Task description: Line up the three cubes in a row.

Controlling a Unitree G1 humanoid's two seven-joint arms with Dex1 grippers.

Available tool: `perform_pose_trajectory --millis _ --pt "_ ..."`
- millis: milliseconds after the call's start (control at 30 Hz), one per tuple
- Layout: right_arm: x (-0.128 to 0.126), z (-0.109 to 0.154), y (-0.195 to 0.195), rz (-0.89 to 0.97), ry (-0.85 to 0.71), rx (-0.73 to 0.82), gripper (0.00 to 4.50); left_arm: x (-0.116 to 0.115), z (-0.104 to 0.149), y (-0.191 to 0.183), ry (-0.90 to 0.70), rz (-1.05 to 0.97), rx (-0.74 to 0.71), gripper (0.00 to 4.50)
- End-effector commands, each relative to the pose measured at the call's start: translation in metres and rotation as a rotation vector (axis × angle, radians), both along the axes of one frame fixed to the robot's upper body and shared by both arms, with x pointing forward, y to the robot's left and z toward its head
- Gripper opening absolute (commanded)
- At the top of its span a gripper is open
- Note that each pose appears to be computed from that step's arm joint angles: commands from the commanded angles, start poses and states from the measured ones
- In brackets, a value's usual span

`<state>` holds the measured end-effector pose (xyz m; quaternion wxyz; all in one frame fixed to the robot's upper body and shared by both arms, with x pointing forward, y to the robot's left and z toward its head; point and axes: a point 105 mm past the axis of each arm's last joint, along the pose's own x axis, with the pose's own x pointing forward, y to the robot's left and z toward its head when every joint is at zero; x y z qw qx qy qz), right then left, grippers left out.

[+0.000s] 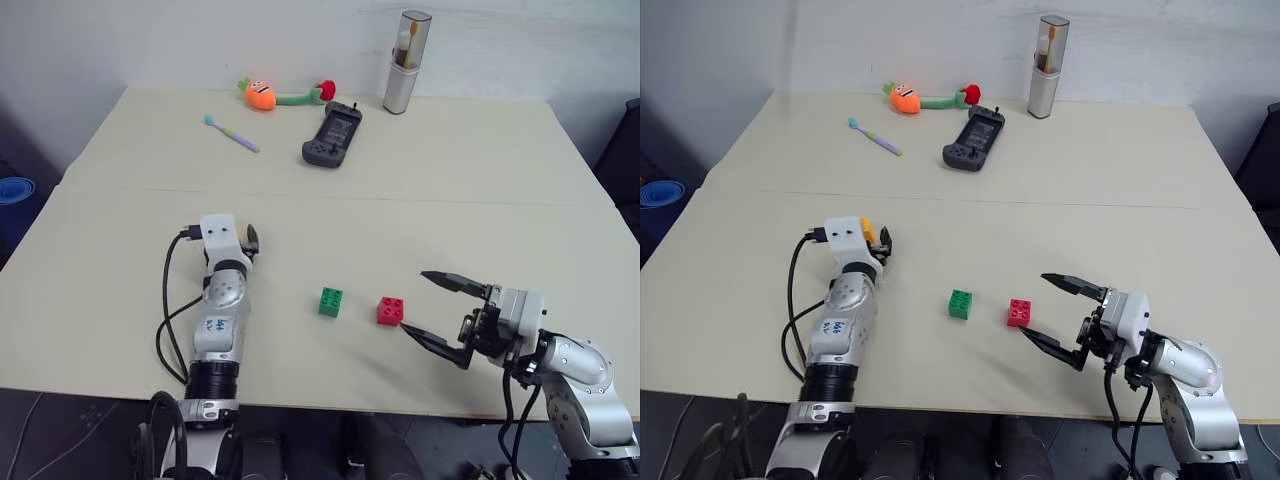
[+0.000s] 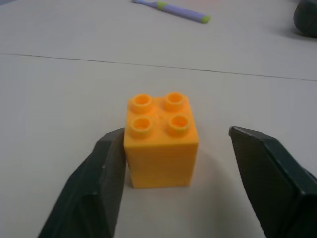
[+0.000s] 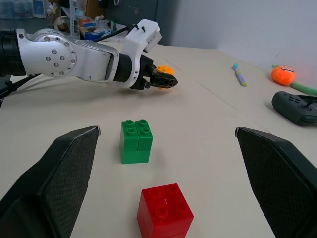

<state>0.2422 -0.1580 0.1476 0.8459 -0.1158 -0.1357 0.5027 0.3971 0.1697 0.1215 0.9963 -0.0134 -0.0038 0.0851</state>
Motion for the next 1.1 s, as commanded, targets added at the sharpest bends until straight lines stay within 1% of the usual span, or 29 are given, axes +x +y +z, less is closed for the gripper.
perform_pose_trajectory --millis 33,100,133,200,267,300,333,367,400,433,467,500,533,600,667,733,900,1033,1100 --pt "-0.002 0.007 0.002 0.004 -0.04 0.0 4.5 0.001 0.018 0.003 -0.065 -0.007 0.017 2.08" --pt "-0.002 0.006 0.001 0.0 -0.038 -0.002 4.5 -0.001 0.022 0.005 -0.092 -0.049 0.008 1.51" --pt "-0.002 0.006 0.001 -0.002 -0.038 -0.003 4.5 -0.001 0.026 0.005 -0.118 -0.09 -0.005 1.47" --pt "-0.003 0.007 -0.002 -0.011 -0.038 -0.006 4.5 -0.004 0.043 0.004 -0.201 -0.253 -0.136 1.47" --pt "-0.005 0.006 -0.005 -0.016 -0.037 -0.014 4.5 -0.012 0.061 0.004 -0.276 -0.447 -0.136 1.47" --pt "-0.005 0.008 -0.006 -0.022 -0.043 -0.015 4.5 -0.017 0.065 0.003 -0.278 -0.537 -0.113 1.47" --pt "-0.005 0.011 -0.01 -0.036 -0.058 -0.013 4.5 -0.024 0.07 0.004 -0.274 -0.673 -0.08 1.47" --pt "-0.005 0.014 -0.012 -0.046 -0.069 -0.011 4.5 -0.03 0.073 0.005 -0.268 -0.766 -0.062 1.47" --pt "-0.004 0.016 -0.015 -0.056 -0.071 -0.009 4.5 -0.039 0.073 0.009 -0.22 -0.899 -0.067 1.47" --pt "-0.005 0.018 -0.019 -0.066 -0.063 -0.006 4.5 -0.053 0.068 0.015 -0.119 -1.067 -0.072 1.47" --pt "-0.006 0.017 -0.021 -0.061 -0.052 -0.019 4.5 -0.066 0.064 0.023 -0.054 -1.199 0.012 1.47" --pt "-0.008 0.014 -0.022 -0.05 -0.039 -0.039 4.5 -0.072 0.058 0.031 0.018 -1.26 0.088 1.47" --pt "-0.011 0.012 -0.022 -0.034 -0.024 -0.056 4.5 -0.075 0.052 0.038 0.064 -1.304 0.182 1.47" --pt "-0.013 0.01 -0.023 -0.019 -0.008 -0.068 4.5 -0.078 0.047 0.038 0.075 -1.4 0.323 1.47" --pt "-0.013 0.009 -0.025 -0.017 -0.002 -0.071 4.5 -0.081 0.043 0.029 0.043 -1.512 0.421 1.47" --pt "-0.012 0.009 -0.027 -0.021 0.0 -0.075 4.5 -0.081 0.034 0.018 0.038 -1.594 0.48 1.47" --pt "-0.015 0.01 -0.024 -0.029 0.001 -0.068 4.5 -0.082 0.012 -0.008 0.055 -1.745 0.509 1.47" --pt "-0.018 0.009 -0.025 -0.039 0.009 -0.071 4.5 -0.077 0.006 -0.017 0.032 -1.76 0.531 1.47" --pt "-0.02 0.009 -0.025 -0.045 0.012 -0.069 4.5 -0.074 0.005 -0.02 0.027 -1.759 0.515 1.47"
